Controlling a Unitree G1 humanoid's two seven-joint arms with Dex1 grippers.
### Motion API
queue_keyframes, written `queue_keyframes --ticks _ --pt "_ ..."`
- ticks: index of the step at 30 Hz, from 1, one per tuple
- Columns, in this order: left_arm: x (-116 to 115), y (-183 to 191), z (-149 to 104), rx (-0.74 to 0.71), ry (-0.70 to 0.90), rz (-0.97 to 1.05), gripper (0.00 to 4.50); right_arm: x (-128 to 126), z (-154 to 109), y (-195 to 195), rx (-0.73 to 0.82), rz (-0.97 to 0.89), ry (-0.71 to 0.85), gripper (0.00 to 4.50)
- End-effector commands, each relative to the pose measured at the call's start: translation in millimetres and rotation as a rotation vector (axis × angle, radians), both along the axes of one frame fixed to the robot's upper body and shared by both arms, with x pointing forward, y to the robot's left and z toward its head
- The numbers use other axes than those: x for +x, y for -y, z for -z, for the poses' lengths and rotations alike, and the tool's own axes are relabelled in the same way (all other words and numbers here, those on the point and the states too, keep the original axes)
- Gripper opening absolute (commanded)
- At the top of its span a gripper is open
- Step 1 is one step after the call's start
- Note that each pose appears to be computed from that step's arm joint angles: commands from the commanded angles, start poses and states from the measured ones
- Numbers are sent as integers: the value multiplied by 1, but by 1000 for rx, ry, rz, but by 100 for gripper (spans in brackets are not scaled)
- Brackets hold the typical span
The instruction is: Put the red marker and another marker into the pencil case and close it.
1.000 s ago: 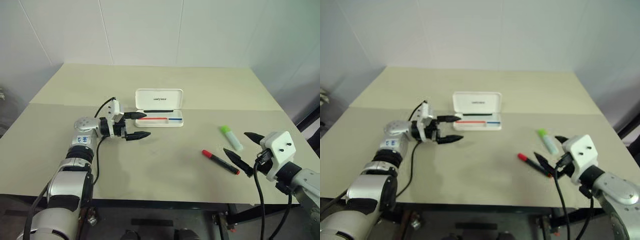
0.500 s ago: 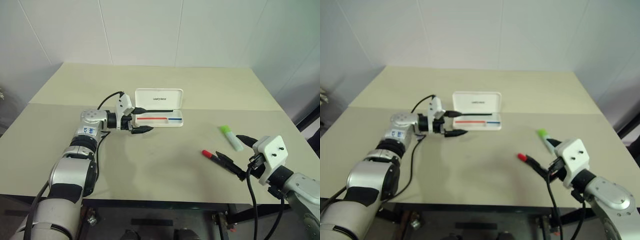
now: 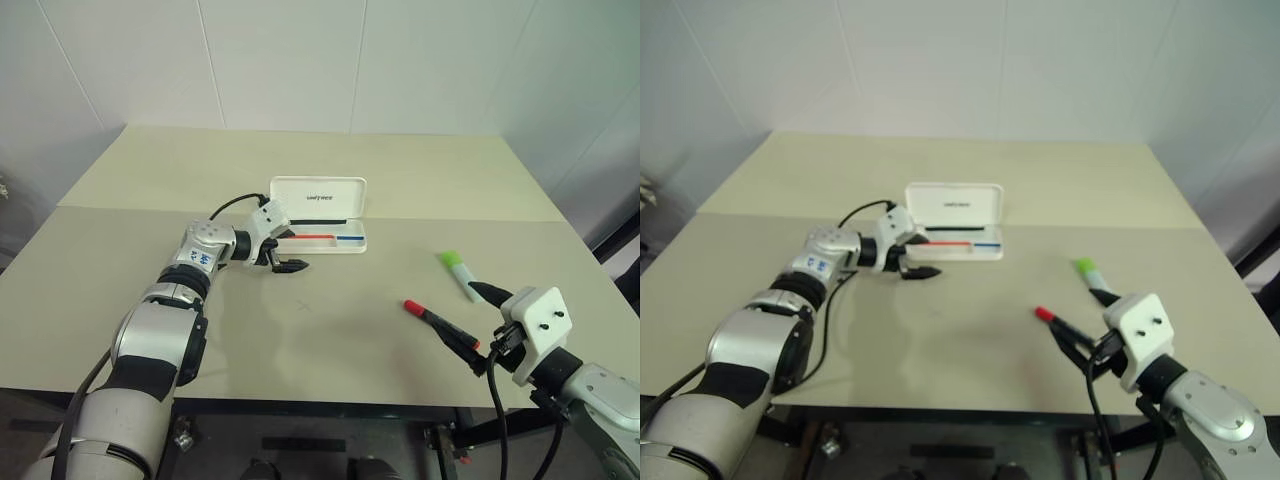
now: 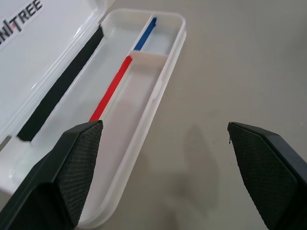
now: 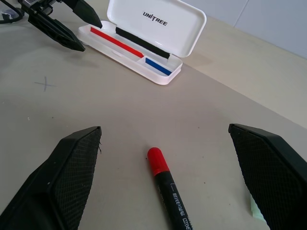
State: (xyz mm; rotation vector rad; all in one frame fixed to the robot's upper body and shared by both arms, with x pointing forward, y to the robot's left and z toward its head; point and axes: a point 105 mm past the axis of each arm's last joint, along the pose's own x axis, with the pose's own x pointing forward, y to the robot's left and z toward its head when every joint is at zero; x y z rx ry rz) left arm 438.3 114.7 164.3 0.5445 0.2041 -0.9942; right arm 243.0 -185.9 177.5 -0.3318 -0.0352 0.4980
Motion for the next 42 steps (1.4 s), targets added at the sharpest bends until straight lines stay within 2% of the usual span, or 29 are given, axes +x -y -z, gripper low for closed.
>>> queue_keyframes --ticks 1,17,20,31,32,42 --pt "8 4 -14 6 55 -48 447 -3 -14 1 -10 2 68 450" --pt "20 -1 9 89 14 -227 447 0 -14 4 -20 1 66 450" --pt "20 -2 13 112 6 -239 388 2 -15 4 -22 -2 66 450" --pt "20 5 3 68 14 -207 24 5 -17 6 -32 -10 68 450" --pt "20 6 0 62 18 -203 2 6 -17 6 -33 -11 68 450" --pt "14 6 -23 9 56 -97 2 10 -19 6 -42 -38 61 450"
